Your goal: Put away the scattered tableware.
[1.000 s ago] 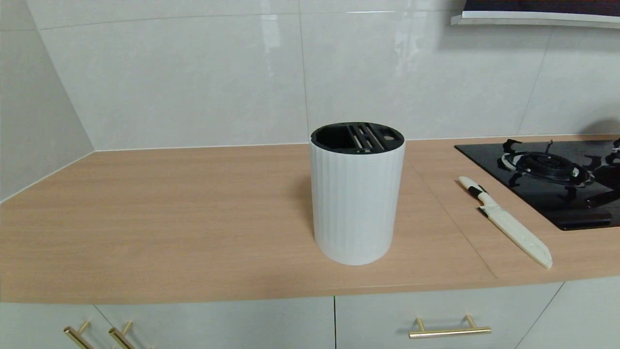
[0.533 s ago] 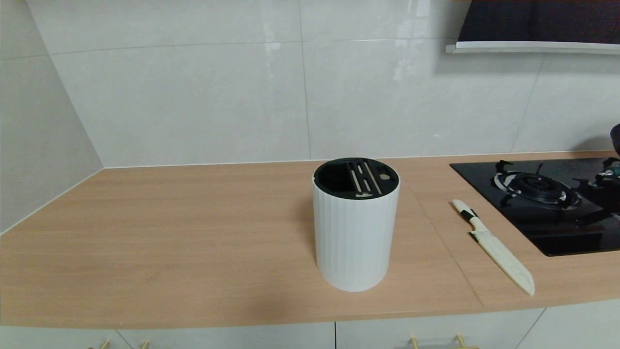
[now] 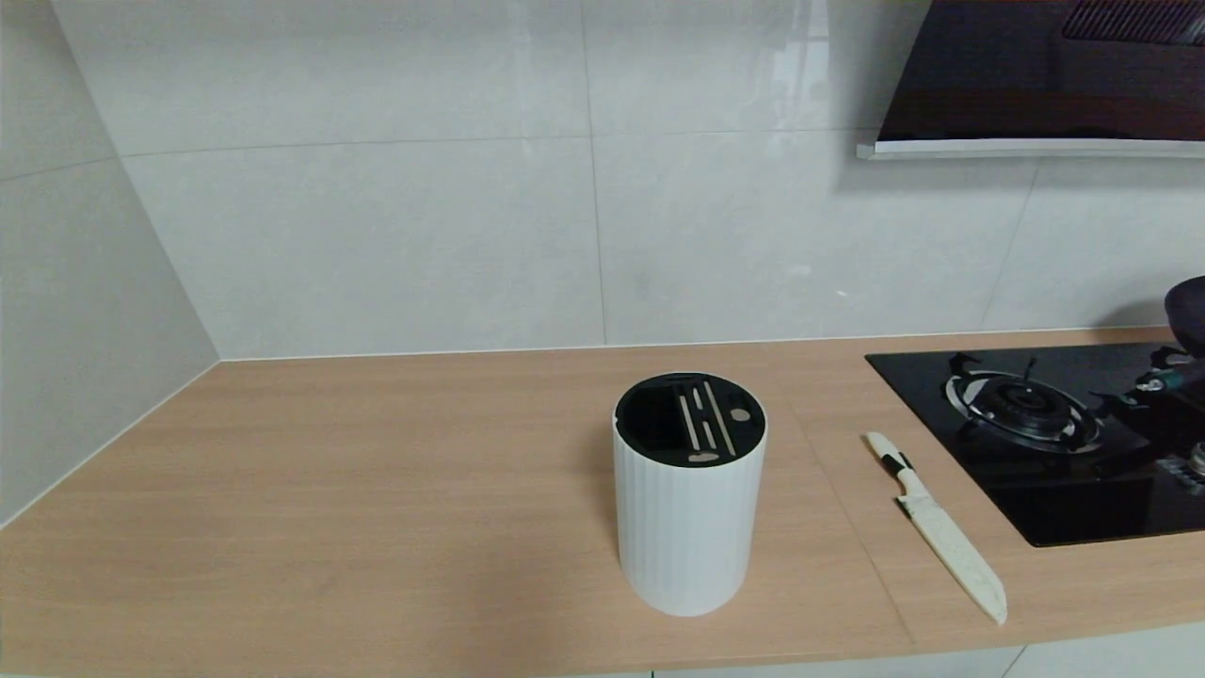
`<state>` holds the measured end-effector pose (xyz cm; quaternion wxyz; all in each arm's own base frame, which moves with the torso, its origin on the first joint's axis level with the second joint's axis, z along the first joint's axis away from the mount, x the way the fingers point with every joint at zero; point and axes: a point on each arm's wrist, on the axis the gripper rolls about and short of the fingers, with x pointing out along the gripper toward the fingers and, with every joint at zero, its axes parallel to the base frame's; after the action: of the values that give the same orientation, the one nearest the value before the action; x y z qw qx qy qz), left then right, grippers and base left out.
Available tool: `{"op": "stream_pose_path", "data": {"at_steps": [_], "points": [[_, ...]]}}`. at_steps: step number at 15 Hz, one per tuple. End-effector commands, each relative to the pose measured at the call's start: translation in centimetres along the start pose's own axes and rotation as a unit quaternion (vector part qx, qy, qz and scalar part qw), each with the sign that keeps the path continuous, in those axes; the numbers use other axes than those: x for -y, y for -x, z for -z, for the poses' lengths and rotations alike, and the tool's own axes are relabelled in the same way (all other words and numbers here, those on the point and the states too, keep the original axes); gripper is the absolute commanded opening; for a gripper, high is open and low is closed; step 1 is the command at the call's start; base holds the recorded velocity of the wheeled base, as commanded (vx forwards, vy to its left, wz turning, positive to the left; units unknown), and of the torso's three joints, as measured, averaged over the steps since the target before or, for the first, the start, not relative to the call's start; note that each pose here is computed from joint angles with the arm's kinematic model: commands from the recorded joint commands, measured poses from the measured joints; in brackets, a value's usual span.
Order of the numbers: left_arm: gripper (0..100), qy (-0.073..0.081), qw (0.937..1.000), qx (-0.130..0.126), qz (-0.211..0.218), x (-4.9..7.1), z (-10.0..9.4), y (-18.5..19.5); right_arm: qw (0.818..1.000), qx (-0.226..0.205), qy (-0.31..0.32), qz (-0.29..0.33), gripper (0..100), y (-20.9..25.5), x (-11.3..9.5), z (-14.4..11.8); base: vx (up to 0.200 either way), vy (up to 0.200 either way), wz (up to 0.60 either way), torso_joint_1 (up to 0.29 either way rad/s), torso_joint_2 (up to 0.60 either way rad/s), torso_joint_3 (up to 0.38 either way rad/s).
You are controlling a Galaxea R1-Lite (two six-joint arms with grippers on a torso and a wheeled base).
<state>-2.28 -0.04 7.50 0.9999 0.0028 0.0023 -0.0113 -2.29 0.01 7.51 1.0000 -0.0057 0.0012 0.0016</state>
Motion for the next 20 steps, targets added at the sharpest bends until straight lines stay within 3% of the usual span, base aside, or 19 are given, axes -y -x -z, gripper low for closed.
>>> {"op": "stream_pose_path", "data": {"at_steps": [1, 8, 19, 20], "points": [[100, 0.0, 1.0, -0.001, 0.0, 0.0, 0.0, 0.0, 1.0, 0.0, 0.0, -0.001, 100, 0.0, 0.0, 0.0, 0.0, 0.0, 0.0, 0.271, -0.6, -0.325], [100, 0.0, 1.0, -0.001, 0.0, 0.0, 0.0, 0.0, 1.0, 0.0, 0.0, 0.0, 100, 0.0, 0.0, 0.0, 0.0, 0.0, 0.0, 0.207, -0.45, -0.244], [100, 0.0, 1.0, -0.001, 0.0, 0.0, 0.0, 0.0, 1.0, 0.002, 0.025, 0.002, 100, 0.0, 0.0, -0.1, 0.0, 0.0, 0.0, 0.006, -0.01, -0.005], [100, 0.0, 1.0, 0.0, 0.0, 0.0, 0.0, 0.0, 0.999, 0.02, 0.031, 0.0, 100, 0.3, 0.0, -1.5, 0.0, 0.0, 0.0, 0.0, 0.0, 0.0]]}}
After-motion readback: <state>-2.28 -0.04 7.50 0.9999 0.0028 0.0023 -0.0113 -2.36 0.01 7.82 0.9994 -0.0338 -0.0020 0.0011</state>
